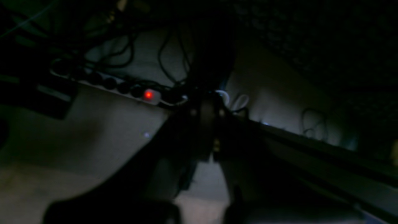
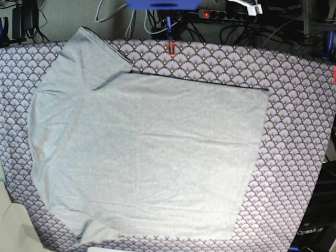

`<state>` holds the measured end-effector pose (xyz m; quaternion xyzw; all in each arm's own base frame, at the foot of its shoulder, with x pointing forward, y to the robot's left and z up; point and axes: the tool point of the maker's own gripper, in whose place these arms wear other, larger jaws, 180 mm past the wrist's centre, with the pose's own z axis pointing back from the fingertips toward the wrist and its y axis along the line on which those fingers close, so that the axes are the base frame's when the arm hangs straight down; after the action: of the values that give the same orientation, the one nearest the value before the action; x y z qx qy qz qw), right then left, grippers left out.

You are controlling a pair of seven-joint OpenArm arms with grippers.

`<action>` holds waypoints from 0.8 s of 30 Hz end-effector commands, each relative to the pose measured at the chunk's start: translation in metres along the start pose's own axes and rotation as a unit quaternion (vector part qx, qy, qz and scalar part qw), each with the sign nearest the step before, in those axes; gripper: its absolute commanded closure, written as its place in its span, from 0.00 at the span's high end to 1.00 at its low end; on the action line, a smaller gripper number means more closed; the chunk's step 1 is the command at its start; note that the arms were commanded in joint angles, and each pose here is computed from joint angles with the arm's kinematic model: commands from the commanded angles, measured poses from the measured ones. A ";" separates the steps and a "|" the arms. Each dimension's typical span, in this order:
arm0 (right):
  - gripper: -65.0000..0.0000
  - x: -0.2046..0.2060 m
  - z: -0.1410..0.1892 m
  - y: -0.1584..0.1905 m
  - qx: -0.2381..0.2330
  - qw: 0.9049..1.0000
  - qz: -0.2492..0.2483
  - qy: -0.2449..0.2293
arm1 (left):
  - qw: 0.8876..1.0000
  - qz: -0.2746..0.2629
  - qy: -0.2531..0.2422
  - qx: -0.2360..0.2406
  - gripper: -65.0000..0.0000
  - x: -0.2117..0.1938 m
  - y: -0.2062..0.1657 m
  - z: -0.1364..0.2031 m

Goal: Fold the T-shirt properly
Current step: 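Move both grippers from rest toward the shirt's shoulder corners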

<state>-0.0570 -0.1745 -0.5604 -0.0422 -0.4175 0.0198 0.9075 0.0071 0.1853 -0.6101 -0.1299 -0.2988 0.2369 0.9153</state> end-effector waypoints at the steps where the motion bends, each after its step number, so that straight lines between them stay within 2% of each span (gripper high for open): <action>1: 0.00 -0.002 0.018 -0.008 -0.004 1.000 0.011 -0.007 | 1.000 0.012 -0.012 0.004 0.00 0.001 0.009 0.011; 6: 0.00 -0.004 0.030 -0.017 -0.005 1.000 0.019 -0.011 | 0.996 0.051 -0.073 0.024 0.00 0.007 0.025 0.034; 14: 0.00 -0.003 0.031 -0.026 -0.007 0.999 0.028 -0.012 | 0.981 0.065 -0.166 0.072 0.00 0.015 0.048 0.077; 17: 0.00 0.001 0.034 -0.029 -0.005 0.999 0.032 -0.024 | 0.977 0.068 -0.181 0.086 0.00 0.015 0.055 0.087; 24: 0.00 0.040 0.048 -0.046 -0.029 0.993 0.041 -0.105 | 0.966 0.059 -0.232 0.101 0.00 0.025 0.063 0.110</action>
<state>-0.0621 -0.2118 -0.5028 -0.0779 -0.5003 0.0428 0.8613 -0.0525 0.2551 -0.5416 -0.0075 -0.4674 0.3414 0.8154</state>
